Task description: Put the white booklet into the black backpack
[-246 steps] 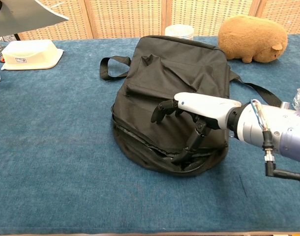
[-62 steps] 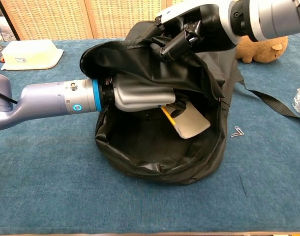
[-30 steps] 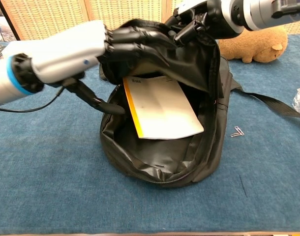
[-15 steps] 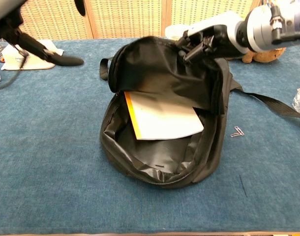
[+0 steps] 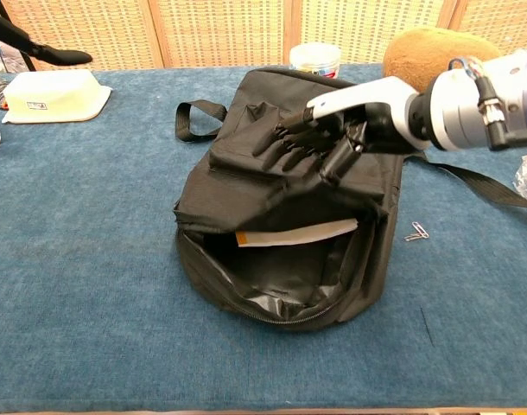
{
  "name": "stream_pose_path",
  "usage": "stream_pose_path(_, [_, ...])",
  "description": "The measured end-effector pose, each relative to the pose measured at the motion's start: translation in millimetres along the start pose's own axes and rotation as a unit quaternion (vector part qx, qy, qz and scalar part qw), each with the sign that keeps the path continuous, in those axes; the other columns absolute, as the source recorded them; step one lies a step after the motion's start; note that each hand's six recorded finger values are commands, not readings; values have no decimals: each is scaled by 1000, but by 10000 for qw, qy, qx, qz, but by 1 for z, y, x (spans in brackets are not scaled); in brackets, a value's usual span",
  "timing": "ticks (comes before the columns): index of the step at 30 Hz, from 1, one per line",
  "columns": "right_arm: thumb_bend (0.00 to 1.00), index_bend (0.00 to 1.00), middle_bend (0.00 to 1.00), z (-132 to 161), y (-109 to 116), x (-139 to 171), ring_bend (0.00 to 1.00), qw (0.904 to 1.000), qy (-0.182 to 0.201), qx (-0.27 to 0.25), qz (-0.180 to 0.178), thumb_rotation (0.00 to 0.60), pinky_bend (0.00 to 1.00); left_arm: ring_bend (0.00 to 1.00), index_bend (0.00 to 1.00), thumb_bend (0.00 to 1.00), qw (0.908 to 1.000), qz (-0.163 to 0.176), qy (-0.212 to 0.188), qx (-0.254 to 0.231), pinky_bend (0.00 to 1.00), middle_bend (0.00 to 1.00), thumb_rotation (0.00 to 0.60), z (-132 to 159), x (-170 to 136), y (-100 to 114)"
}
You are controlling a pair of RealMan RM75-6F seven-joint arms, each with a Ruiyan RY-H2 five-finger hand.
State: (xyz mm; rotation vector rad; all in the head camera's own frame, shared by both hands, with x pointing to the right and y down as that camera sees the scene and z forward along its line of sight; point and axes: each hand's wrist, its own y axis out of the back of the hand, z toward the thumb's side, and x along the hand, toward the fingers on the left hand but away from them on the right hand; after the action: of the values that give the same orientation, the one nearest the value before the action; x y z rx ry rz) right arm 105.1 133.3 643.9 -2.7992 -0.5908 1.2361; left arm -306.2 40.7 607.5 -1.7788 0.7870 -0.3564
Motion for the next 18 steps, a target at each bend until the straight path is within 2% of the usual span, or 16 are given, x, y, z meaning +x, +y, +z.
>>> stream_pose_path(4, [0,0,0,5,3,6,0,9997,169,104,-140,600,0,118,226,133,9997,49,222,-12,430,85,600,-9,-8,5])
stream_pose_path(9, [0,0,0,9,21,26,0,9970,348,400,-566,600,0,82,175,133,9988,52,482,10,380,51,600,-20,-17,11])
stream_pose_path(12, [0,0,0,3,36,42,0,9930,320,713,-888,600,0,19,66,133,9973,19,732,15,277,5,600,-30,-25,14])
stream_pose_path(14, [0,0,0,-4,45,54,0,9891,272,896,-1133,600,0,0,1,132,9957,-52,927,17,162,0,600,-37,-33,14])
stream_pose_path(18, [0,0,0,-24,61,82,0,9770,116,1366,-1632,600,0,0,0,132,9884,-318,1481,-36,61,0,600,-57,-56,14])
